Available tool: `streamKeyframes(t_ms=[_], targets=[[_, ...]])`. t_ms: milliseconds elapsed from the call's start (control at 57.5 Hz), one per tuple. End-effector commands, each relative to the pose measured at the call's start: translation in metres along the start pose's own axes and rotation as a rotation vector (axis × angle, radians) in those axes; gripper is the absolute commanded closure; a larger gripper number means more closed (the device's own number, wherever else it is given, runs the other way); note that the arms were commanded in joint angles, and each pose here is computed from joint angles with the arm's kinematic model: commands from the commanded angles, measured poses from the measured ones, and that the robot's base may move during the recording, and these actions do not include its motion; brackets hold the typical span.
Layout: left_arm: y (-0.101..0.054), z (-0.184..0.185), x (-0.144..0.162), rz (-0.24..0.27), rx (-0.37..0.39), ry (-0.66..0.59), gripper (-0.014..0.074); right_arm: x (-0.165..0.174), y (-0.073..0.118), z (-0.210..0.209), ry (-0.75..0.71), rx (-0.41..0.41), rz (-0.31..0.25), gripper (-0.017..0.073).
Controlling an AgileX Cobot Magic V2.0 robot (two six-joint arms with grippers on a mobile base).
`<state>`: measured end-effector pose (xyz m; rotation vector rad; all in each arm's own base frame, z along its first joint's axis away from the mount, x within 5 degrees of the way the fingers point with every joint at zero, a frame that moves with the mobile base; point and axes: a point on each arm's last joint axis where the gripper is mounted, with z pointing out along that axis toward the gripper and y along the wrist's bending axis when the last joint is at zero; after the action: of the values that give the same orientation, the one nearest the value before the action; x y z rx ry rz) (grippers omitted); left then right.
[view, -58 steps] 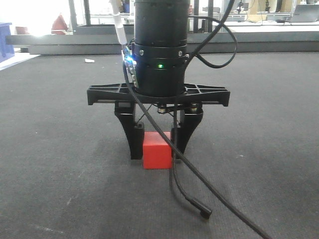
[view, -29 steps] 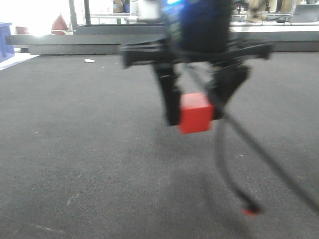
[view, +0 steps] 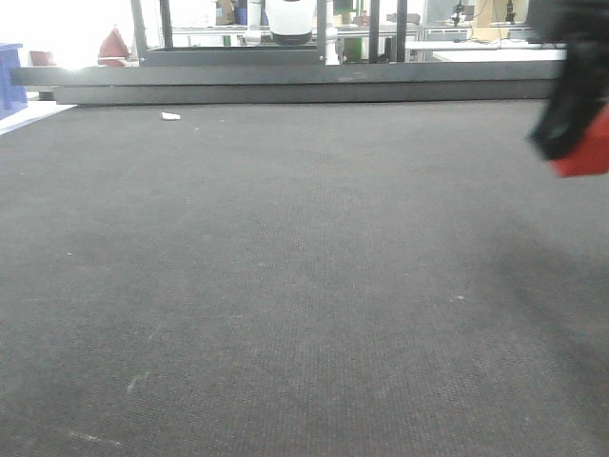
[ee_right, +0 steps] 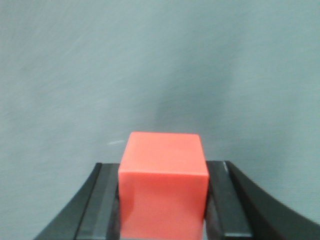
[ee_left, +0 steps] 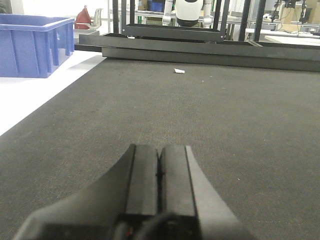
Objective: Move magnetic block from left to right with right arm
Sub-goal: 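Lift the red cube with the right gripper and raise it away, then drive the base away from the table holding the cube in the right gripper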
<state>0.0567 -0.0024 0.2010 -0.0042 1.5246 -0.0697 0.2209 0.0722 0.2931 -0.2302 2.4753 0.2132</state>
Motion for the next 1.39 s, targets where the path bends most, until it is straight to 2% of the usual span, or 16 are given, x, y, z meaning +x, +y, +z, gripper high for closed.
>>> streamKeyframes(t_ms=[0, 157, 278, 417, 765, 1026, 1374], targets=[[0.000, -0.001, -0.006, -0.010, 0.000, -0.088, 0.0720, -0.002, -0.015, -0.025, -0.223, 0.025, -0.021, 0.0230], [0.000, -0.001, -0.006, -0.010, 0.000, -0.088, 0.0720, 0.018, -0.039, -0.041, -0.453, 0.109, 0.045, 0.0230], [0.000, -0.001, -0.006, -0.010, 0.000, -0.088, 0.0720, 0.033, -0.048, -0.051, -0.612, 0.160, 0.070, 0.0230], [0.000, -0.001, -0.006, -0.010, 0.000, -0.088, 0.0720, 0.054, -0.047, -0.064, -0.748, 0.177, 0.067, 0.0230], [0.000, -0.001, -0.006, -0.010, 0.000, -0.088, 0.0720, 0.108, -0.035, -0.103, -0.983, 0.172, 0.040, 0.0230], [0.000, -0.001, -0.006, -0.010, 0.000, -0.088, 0.0720, 0.121, -0.031, -0.124, -1.105, 0.168, 0.025, 0.0230], [0.000, -0.001, -0.006, -0.010, 0.000, -0.088, 0.0720, 0.123, -0.030, -0.124, -1.102, 0.168, 0.025, 0.0230]])
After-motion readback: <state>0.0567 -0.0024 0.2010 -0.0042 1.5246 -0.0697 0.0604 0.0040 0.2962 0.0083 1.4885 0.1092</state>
